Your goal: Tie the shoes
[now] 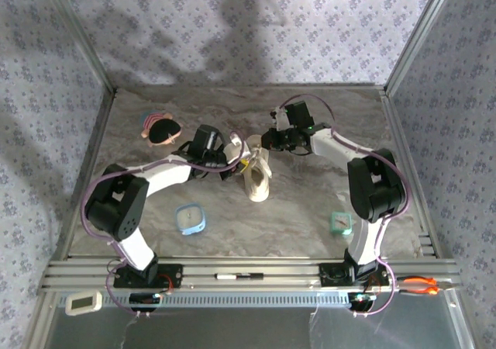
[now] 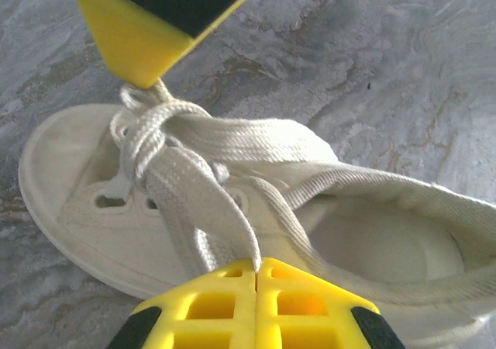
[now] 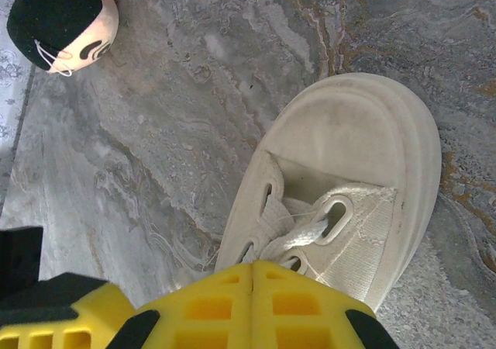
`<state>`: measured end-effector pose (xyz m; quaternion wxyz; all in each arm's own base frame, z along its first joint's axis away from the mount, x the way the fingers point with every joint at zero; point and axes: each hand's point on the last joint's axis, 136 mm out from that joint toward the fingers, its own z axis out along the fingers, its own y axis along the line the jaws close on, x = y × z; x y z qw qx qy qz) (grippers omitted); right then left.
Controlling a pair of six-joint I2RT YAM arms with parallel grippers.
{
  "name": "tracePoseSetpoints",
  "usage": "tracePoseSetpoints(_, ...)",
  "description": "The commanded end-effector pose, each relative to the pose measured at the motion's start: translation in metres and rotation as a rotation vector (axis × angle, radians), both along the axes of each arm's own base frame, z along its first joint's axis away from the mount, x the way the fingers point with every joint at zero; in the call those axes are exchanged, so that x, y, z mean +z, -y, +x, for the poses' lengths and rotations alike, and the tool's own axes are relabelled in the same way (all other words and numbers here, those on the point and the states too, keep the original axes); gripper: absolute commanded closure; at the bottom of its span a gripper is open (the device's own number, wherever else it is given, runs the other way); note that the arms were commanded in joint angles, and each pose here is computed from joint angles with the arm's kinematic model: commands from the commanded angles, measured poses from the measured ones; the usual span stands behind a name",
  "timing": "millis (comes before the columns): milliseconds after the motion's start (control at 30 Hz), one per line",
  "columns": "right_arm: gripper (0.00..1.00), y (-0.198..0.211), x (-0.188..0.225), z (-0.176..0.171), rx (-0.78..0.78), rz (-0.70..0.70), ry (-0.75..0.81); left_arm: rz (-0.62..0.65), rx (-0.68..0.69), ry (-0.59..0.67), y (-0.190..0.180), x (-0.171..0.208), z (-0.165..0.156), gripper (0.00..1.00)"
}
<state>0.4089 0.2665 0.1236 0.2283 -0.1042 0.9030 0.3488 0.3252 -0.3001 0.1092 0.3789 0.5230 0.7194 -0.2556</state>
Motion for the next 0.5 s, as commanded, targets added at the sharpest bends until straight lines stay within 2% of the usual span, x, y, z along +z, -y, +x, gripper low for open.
tracePoseSetpoints(0,1.00,-0.002,0.002,0.010,0.005,-0.011,0.016,0.019,-0.045,0.018,-0.002,0.012,-0.019,1.00)
tracePoseSetpoints(267,1.00,-0.018,-0.001,0.022,0.050,-0.023,0.050,0.054,-0.111,0.002,0.013,0.011,-0.049,1.00)
tracePoseSetpoints(467,1.00,-0.037,-0.004,0.028,0.107,-0.010,0.063,0.055,-0.135,-0.018,0.028,0.012,-0.053,1.00)
